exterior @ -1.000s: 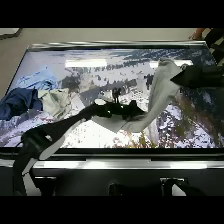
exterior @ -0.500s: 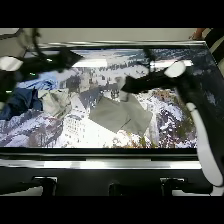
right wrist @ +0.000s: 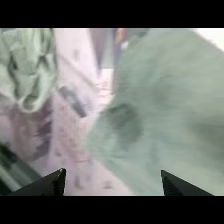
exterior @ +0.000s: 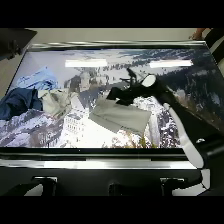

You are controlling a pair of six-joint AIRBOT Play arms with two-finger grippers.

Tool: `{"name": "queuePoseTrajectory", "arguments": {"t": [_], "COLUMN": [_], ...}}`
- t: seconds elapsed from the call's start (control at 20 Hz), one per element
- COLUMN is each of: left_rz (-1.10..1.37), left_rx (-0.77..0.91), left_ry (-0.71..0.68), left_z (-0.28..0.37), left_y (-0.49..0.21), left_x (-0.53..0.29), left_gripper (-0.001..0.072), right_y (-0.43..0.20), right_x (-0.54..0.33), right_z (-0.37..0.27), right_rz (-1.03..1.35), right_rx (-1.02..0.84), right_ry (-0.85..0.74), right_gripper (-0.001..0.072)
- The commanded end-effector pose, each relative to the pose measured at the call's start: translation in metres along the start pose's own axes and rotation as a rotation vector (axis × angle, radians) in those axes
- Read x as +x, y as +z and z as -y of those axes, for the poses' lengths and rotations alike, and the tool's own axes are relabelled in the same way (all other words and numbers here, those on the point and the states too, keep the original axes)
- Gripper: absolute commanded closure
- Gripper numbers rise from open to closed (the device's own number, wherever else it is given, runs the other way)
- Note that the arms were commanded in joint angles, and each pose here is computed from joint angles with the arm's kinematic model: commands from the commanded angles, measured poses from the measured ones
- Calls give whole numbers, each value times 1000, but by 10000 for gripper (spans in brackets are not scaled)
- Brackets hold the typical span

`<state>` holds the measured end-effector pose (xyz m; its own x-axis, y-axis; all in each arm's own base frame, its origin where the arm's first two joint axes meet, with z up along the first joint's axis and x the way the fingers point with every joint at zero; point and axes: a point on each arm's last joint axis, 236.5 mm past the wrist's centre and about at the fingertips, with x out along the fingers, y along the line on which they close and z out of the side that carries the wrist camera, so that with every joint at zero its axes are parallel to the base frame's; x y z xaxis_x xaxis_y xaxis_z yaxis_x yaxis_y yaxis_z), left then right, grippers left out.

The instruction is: Fold the shirts.

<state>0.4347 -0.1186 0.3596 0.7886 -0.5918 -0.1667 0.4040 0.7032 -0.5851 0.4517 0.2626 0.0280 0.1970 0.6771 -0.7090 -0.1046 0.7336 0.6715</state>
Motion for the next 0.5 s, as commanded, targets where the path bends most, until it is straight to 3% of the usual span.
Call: {"name": "queuePoseTrajectory", "arguments": {"t": [0.0,0.1,0.2,0.35,0.45], "left_rz": [-37,-51,-67,-79,-90], "left_rx": [52,57,57,61,65], "left_ry": [62,67,64,49,33], "left_z": [-12,-14,-13,-7,0], "left_y": [-8,-11,-15,-19,-24], "left_x": [-5,-5,-6,-3,0], "left_gripper": [672,672,671,672,671], "right_y": [-23,-71,-106,-101,-96], "right_x": [-91,-120,-97,-48,-35], "right_z": [120,182,194,187,189], "right_rz": [-115,-247,-282,-145,-95], "right_rx": [94,249,407,544,608], "right_ry": [-357,-466,-366,-184,-141], "right_gripper": [9,19,20,41,99]}}
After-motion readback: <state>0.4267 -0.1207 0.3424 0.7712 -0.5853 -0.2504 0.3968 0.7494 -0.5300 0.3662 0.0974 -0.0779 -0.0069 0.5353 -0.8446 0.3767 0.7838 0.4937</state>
